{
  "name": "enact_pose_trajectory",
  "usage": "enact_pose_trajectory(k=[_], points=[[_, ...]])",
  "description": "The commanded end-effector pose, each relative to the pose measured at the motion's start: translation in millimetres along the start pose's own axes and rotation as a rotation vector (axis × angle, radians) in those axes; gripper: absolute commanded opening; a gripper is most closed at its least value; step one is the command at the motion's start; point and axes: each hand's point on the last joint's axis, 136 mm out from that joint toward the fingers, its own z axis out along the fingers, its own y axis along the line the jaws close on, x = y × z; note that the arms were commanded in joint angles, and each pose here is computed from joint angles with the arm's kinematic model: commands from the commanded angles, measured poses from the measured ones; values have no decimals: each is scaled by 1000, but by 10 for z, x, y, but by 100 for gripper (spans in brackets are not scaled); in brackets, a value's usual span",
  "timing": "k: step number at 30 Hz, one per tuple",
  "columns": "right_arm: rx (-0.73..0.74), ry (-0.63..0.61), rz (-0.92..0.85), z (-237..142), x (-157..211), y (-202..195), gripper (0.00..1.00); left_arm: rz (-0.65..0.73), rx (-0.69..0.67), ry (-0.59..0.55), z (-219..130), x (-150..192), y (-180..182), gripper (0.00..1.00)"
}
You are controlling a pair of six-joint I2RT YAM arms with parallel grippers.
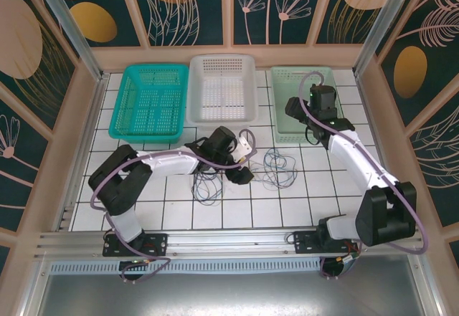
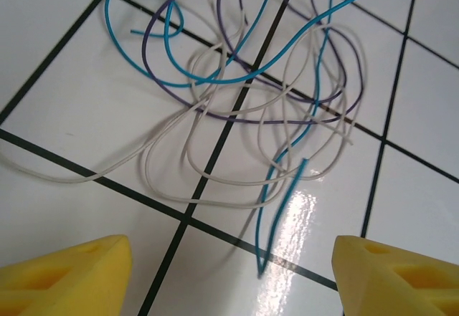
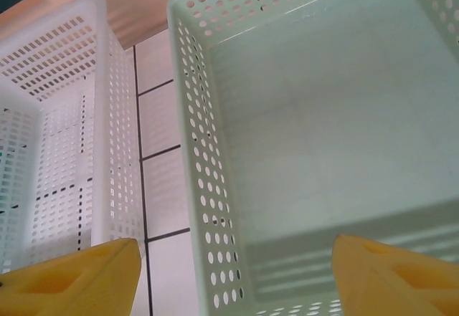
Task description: Untangle the cables
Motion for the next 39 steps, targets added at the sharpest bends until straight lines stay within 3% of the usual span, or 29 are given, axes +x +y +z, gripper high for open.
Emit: enact_pose_trajectory(k=[1,6,14,22,31,39], points=[[-12,-26,25,-105,-32,-43,72,20,29,-17,28,-128,-58,72],[-2,-28,42,-119,0,-127,72,19,55,5,141,-117,-103,58],[-41,-35,72,-70,33,-91,72,9,52,-38,86,-268,-129,0],[-177,-98,23,-252,45,134,74,25,-55,-112,-191,-535,-64,0],[-255,-102,-159,-423,417,421,78,48,-151,-332,-815,-1195,-145,0],[-356,-49,-251,-527,797,529,78,5,-212,-461,-1218,-1471,-167,0]])
